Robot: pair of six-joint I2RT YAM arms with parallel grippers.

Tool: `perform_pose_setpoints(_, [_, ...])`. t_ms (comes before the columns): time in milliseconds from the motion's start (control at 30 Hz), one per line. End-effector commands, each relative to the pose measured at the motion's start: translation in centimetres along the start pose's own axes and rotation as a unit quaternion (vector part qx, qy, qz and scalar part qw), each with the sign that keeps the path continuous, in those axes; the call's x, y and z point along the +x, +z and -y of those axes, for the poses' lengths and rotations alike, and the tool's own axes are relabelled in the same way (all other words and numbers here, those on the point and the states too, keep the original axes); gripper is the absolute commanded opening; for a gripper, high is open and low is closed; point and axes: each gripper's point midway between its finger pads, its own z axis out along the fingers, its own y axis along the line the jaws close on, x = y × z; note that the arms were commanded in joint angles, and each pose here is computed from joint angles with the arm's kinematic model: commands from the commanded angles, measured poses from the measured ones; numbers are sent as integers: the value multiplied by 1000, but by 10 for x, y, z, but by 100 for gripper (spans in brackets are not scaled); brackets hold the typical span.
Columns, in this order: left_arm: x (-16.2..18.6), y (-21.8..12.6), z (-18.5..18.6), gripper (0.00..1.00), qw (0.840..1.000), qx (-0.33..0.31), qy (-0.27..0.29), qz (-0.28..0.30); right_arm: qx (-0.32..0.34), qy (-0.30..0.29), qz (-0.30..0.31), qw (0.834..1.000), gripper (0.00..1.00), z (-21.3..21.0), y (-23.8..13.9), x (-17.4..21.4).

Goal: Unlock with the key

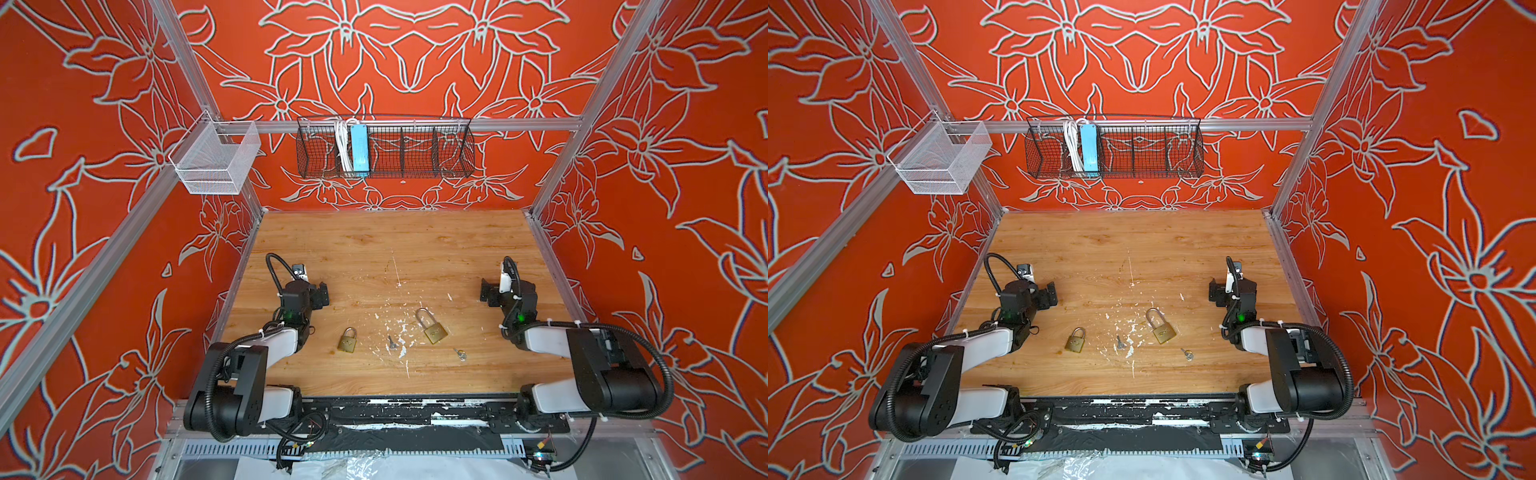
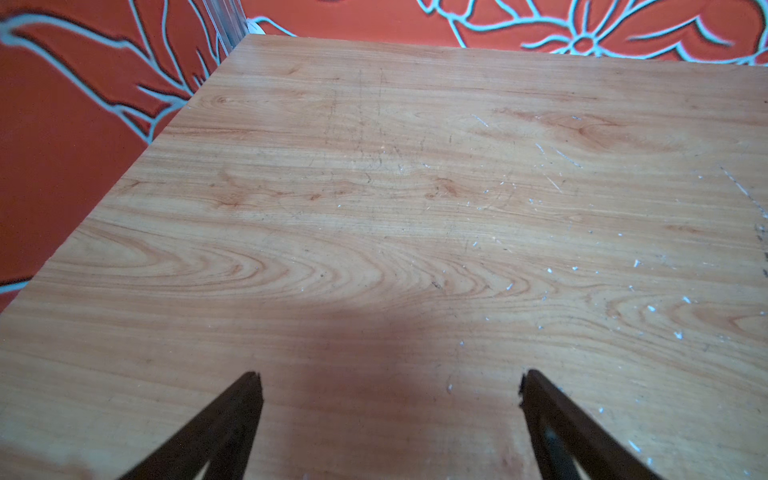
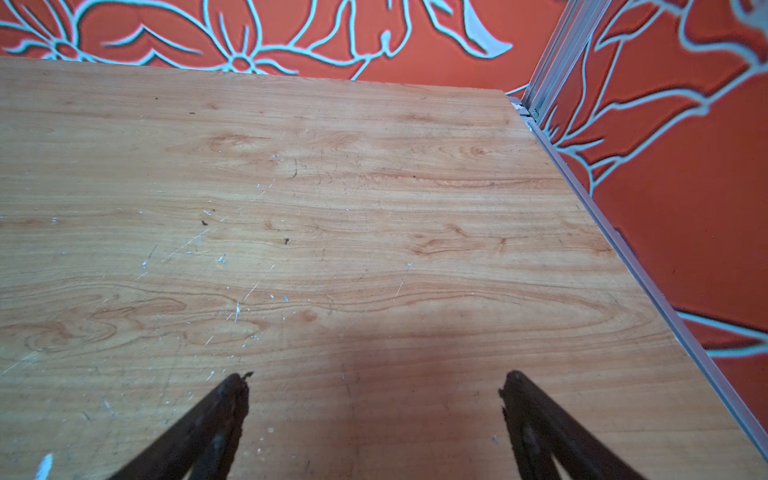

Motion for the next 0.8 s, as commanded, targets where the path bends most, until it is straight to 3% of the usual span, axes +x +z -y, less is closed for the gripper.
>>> perform_pose_setpoints(0, [-15, -5, 7, 97, 1000, 8, 13, 11, 1, -6, 32, 999, 97, -3, -9, -14])
perform_pose_setpoints(200, [-44, -42, -4, 97, 998, -36, -47, 14, 51, 20, 64, 996, 96, 8, -60, -43])
perform_pose_setpoints(300, [-61, -69, 26, 98, 997, 31, -69, 35, 35, 46, 52, 997, 93, -1, -85, -55])
perform_pose_setpoints(400, [-68, -95, 82, 97, 987, 142, -70, 31, -36, 76, 8, 996, 93, -25, -105, -59])
perform_pose_setpoints(500, [-65, -121, 142, 96, 962, 263, -76, -7, -101, 94, -80, 987, 92, -54, -120, -41])
perform_pose_setpoints(600, [-51, -151, 201, 94, 921, 380, -65, -57, -155, 85, -158, 971, 89, -87, -132, -15])
perform_pose_setpoints(667, [-32, -165, 237, 94, 900, 427, -29, -88, -171, 62, -190, 965, 87, -105, -140, 4])
perform_pose_setpoints(767, [-22, -181, 264, 94, 881, 464, 8, -90, -154, 30, -232, 960, 84, -115, -147, 30])
